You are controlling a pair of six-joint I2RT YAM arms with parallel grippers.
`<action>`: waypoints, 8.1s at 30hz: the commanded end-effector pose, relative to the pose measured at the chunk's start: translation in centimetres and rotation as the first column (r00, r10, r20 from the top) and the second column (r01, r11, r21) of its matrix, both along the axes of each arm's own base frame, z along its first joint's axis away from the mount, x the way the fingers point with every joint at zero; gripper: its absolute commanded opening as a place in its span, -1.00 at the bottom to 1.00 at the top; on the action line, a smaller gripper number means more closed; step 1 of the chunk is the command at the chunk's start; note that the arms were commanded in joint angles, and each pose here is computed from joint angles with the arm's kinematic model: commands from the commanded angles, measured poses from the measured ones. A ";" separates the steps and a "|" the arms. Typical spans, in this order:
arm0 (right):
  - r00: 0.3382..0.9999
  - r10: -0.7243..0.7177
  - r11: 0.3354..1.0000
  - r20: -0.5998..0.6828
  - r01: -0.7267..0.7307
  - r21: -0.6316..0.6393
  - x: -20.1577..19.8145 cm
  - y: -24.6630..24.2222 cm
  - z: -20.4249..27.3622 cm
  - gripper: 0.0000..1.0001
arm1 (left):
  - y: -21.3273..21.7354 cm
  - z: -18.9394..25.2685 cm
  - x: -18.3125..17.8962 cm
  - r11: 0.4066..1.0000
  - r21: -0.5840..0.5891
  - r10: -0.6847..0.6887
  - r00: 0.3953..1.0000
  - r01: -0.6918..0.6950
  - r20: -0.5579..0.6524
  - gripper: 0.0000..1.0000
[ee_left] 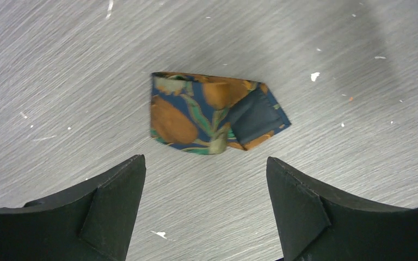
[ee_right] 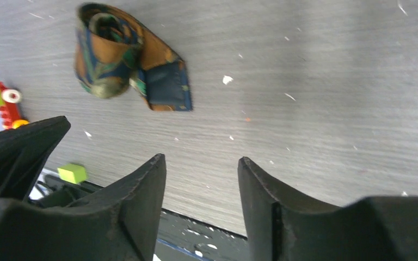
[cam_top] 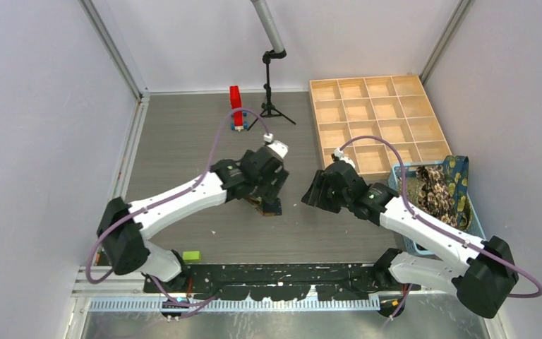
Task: Roll the ties
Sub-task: Roll the tie at the center of the board, then pick up the tie at the center of the board, then place the tie in the storage box.
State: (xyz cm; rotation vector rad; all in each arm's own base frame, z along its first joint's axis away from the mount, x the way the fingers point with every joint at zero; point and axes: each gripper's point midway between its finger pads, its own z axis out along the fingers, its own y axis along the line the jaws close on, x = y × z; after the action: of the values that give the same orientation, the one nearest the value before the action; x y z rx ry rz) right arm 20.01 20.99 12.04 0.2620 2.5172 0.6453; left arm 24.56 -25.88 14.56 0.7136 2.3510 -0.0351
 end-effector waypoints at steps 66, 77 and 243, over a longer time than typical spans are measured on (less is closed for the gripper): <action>0.940 0.312 0.887 0.136 -0.340 0.314 6.8 11.7 -5.7 0.37 | 3.1 -8.6 2.6 0.990 -0.142 -0.035 0.921 -0.022 -0.387 0.29; 0.948 0.299 0.939 0.105 -0.312 0.145 7.6 9.4 -7.5 0.36 | 2.7 -8.8 2.7 0.990 -0.144 -0.047 0.915 -0.012 -0.401 0.21; 0.677 -0.708 0.675 0.201 0.566 0.474 50.7 -32.2 4.8 0.58 | 15.3 2.1 -4.6 0.924 -0.191 0.325 0.944 -0.331 -0.061 0.99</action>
State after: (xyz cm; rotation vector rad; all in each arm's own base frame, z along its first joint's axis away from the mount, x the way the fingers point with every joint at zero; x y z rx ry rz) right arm 70.83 -11.57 10.27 1.0936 1.7990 0.7179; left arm 19.48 -10.39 15.86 0.2420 2.4630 -0.1125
